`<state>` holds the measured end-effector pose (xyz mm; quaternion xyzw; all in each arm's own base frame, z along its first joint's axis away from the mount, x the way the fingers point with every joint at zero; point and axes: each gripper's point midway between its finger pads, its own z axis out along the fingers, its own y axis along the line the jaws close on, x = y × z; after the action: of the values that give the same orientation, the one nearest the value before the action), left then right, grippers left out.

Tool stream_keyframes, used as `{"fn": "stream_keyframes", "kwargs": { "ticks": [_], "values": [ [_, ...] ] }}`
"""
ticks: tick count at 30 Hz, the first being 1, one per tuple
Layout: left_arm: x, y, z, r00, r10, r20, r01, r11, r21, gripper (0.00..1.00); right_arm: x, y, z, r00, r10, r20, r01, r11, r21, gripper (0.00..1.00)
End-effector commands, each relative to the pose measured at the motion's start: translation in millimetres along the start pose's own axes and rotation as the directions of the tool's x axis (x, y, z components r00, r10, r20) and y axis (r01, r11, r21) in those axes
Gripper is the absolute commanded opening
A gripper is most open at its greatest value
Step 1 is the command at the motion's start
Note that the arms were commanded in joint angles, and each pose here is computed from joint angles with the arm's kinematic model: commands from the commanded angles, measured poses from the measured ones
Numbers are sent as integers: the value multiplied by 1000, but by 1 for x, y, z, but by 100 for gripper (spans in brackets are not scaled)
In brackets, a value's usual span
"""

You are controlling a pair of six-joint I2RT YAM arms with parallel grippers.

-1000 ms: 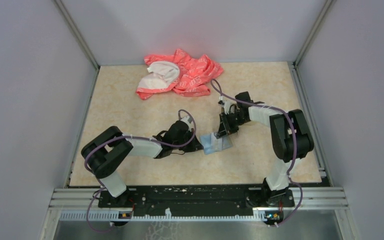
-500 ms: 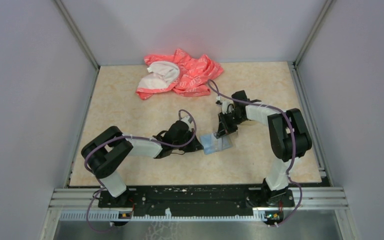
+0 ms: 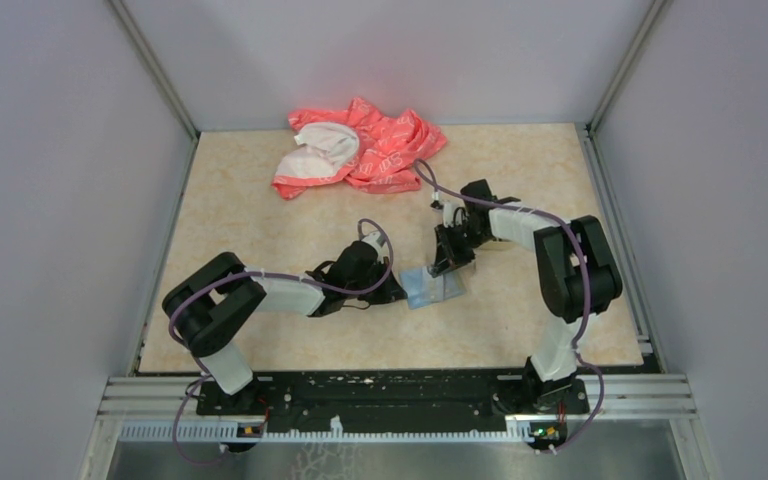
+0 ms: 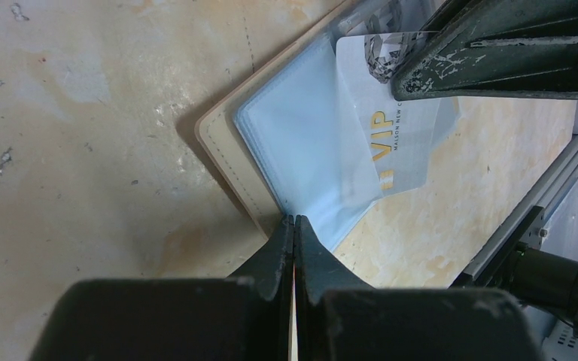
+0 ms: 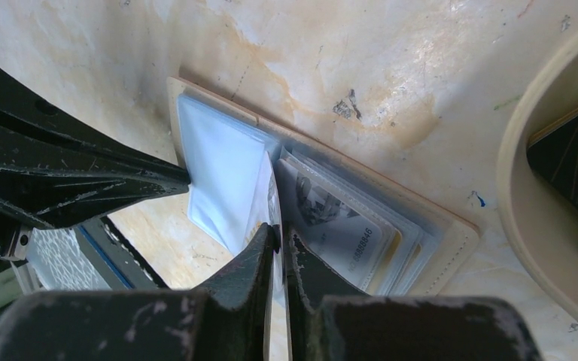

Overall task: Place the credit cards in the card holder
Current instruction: Insert the credit card into the card holder.

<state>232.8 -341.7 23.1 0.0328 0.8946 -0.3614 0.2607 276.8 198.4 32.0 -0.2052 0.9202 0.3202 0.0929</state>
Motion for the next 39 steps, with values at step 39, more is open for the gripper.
{"fn": "stream_keyframes", "kwargs": {
  "ticks": [39],
  "values": [
    [-5, 16, 0, 997, 79, 25, -77, 996, -49, 0, 25, -21, 8, 991, 0, -135, 21, 988, 155, 3]
  ]
}}
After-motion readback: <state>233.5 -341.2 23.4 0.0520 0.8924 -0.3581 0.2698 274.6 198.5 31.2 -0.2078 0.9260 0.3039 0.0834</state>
